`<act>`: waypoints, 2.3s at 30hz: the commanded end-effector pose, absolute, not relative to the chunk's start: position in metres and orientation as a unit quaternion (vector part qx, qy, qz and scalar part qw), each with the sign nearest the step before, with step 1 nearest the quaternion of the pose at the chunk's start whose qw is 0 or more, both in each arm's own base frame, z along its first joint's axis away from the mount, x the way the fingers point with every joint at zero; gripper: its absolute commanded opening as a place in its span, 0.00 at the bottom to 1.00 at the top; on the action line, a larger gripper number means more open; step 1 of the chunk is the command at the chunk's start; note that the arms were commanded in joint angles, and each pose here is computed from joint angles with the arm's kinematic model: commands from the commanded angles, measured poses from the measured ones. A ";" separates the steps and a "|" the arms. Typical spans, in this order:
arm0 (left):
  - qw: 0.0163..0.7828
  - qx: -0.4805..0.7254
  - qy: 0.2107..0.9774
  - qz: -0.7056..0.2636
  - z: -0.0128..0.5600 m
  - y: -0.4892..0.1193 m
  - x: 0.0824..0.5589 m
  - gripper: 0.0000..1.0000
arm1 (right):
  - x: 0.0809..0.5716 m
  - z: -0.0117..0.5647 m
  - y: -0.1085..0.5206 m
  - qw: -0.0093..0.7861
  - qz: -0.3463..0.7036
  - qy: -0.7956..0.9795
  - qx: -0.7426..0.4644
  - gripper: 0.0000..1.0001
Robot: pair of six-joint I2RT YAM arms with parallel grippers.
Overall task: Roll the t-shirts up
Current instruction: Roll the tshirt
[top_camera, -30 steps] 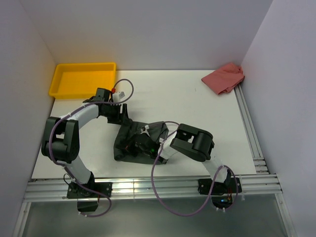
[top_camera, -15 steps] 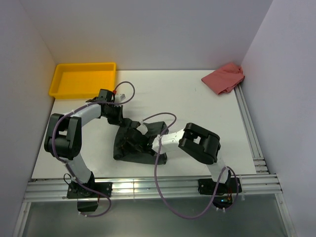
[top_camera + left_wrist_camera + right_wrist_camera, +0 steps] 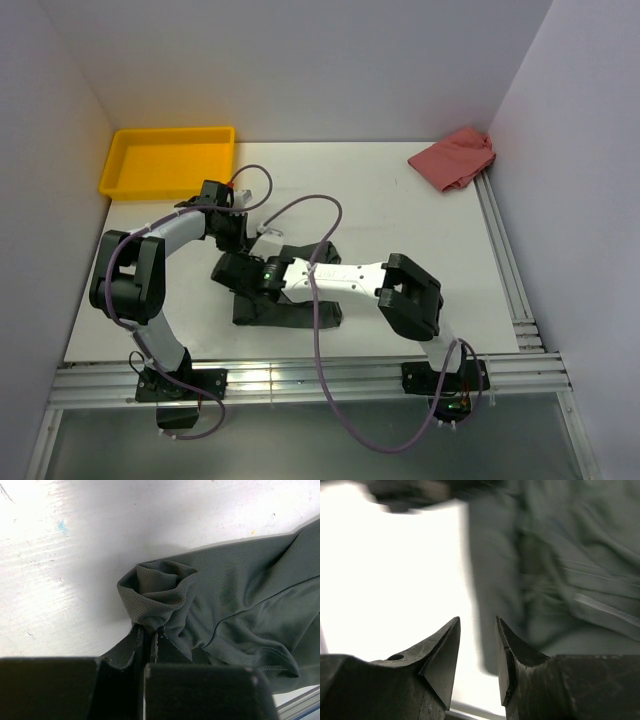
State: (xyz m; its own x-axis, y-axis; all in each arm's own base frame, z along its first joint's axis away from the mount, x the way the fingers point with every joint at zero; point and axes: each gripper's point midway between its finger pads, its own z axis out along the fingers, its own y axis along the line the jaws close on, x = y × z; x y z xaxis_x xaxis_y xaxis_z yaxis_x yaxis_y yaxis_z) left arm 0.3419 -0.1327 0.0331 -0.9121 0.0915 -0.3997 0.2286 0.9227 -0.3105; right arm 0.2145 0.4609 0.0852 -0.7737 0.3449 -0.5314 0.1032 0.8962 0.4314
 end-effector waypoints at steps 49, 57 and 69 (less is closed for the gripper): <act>0.218 0.089 0.957 -0.171 0.047 -0.132 0.355 0.18 | 0.177 0.014 0.485 0.282 0.045 0.958 -0.014 0.51; 0.237 0.097 0.946 -0.198 0.066 -0.138 0.355 0.60 | 0.174 0.005 0.483 0.253 0.138 0.957 0.017 0.13; 0.259 0.098 0.930 -0.244 0.087 -0.138 0.355 0.83 | 0.177 0.023 0.473 0.203 0.389 0.888 0.135 0.04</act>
State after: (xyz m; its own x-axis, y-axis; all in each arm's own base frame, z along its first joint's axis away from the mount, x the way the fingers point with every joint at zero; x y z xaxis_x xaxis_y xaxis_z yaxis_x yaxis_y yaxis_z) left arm 0.3488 -0.1314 0.0685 -0.8771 0.0565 -0.4771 0.2612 0.8896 -0.3747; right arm 0.1860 0.4712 0.0247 -0.8580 0.3625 -0.3640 0.0428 0.7565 0.6526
